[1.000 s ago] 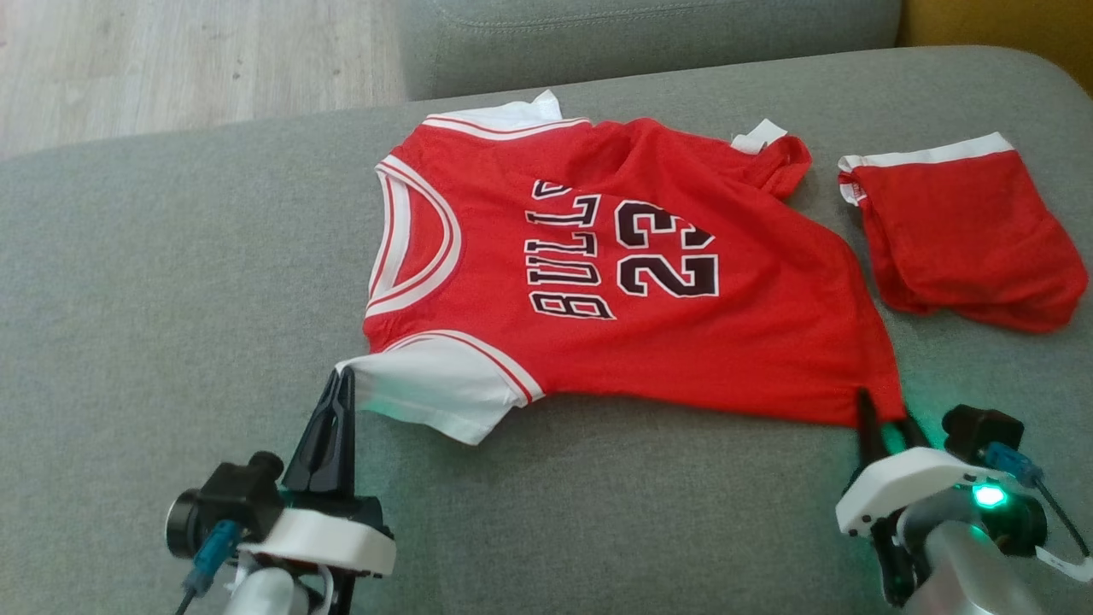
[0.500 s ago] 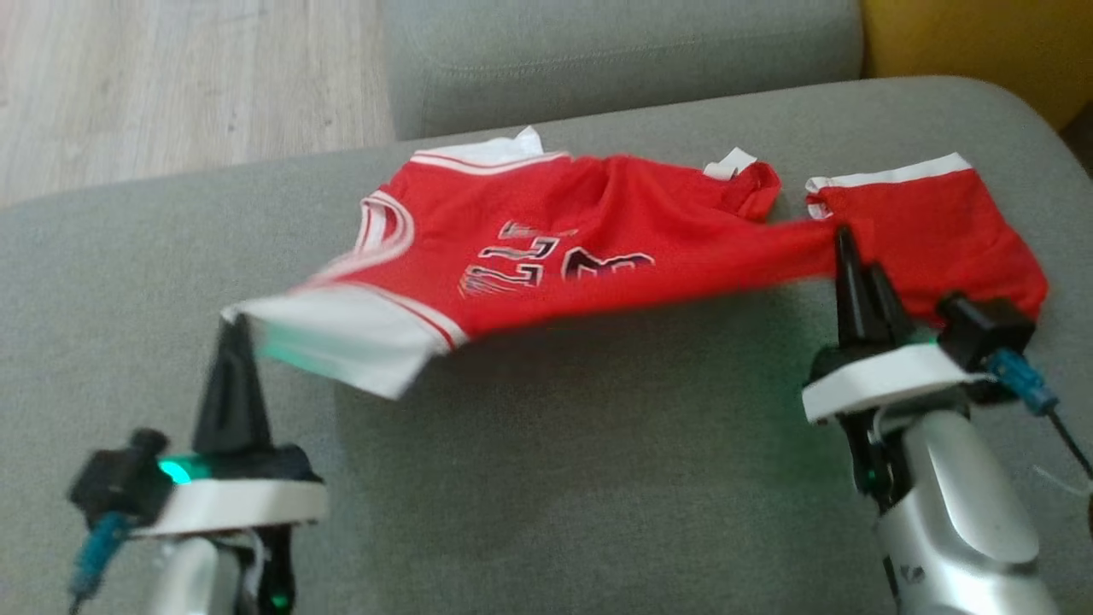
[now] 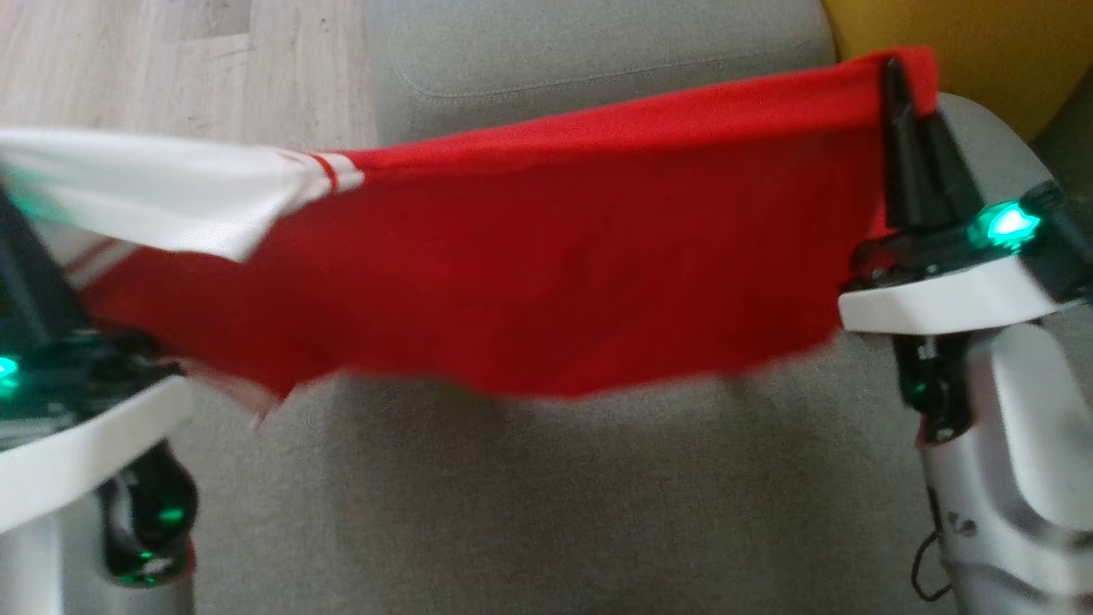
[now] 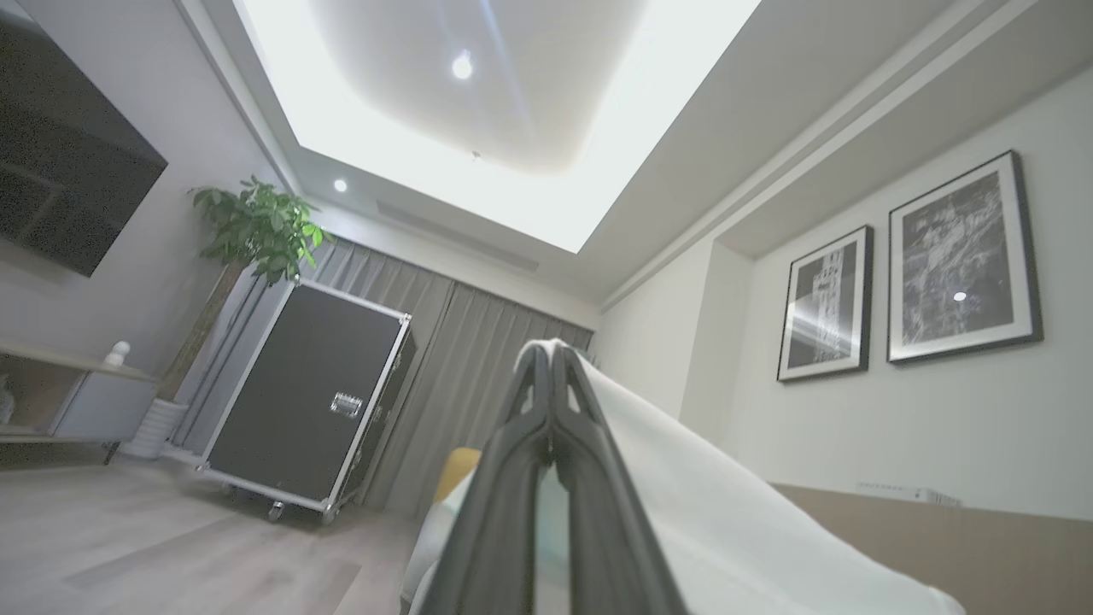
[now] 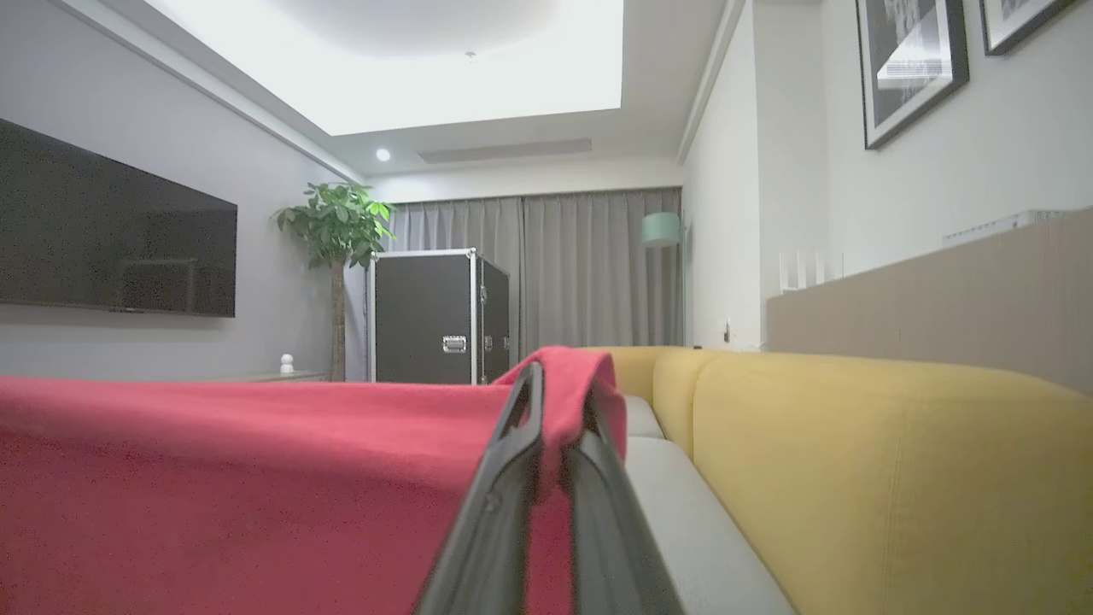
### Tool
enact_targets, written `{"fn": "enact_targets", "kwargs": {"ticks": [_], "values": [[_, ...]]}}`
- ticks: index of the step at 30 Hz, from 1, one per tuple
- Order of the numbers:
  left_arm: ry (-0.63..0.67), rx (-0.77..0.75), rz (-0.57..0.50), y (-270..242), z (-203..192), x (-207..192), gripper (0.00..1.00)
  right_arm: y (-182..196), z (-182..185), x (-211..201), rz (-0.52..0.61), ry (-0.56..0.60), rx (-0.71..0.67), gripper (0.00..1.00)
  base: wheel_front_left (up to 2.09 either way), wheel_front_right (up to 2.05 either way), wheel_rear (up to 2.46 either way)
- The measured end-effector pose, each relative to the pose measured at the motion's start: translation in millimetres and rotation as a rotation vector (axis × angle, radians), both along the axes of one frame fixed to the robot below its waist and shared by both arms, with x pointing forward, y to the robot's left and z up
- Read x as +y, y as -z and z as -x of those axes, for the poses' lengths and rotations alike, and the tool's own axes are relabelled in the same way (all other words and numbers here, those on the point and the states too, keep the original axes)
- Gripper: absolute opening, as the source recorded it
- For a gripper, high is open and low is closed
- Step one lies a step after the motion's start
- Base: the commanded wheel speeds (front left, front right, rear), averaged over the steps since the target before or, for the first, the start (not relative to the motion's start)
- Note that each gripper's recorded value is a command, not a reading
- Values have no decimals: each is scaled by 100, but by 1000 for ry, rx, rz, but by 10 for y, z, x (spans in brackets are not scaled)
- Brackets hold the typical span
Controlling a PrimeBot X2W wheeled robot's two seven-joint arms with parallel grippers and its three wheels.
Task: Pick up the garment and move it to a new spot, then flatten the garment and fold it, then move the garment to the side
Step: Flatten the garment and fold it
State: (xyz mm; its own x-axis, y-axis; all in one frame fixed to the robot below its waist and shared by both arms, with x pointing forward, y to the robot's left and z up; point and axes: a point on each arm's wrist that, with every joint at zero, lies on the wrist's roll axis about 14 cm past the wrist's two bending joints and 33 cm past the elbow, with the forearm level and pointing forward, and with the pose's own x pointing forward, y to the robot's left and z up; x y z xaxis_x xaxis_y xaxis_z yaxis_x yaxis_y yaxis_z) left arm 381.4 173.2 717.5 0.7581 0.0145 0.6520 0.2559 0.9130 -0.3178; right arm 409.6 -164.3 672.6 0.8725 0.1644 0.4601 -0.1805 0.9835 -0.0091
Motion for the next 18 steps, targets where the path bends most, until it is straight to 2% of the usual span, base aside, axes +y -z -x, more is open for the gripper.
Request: {"fn": "enact_targets", "kwargs": {"ticks": [6,9,13,15,18], "values": [[30,-93,-1,-405,93,-36,0,-218,43,-37,9,10,-30,0,0,0,0],[37,-101,-49,-529,-35,-57,0,-205,-39,-55,17,17,0,0,0,0,0],[75,-8,-52,-471,-508,-87,0,-150,-347,-66,54,24,65,0,0,0,0],[96,65,-104,-365,-827,-138,0,-144,-582,-81,79,36,89,0,0,0,0],[109,86,-160,-363,-1260,-176,0,-126,-1025,-74,113,43,128,0,0,0,0]]}}
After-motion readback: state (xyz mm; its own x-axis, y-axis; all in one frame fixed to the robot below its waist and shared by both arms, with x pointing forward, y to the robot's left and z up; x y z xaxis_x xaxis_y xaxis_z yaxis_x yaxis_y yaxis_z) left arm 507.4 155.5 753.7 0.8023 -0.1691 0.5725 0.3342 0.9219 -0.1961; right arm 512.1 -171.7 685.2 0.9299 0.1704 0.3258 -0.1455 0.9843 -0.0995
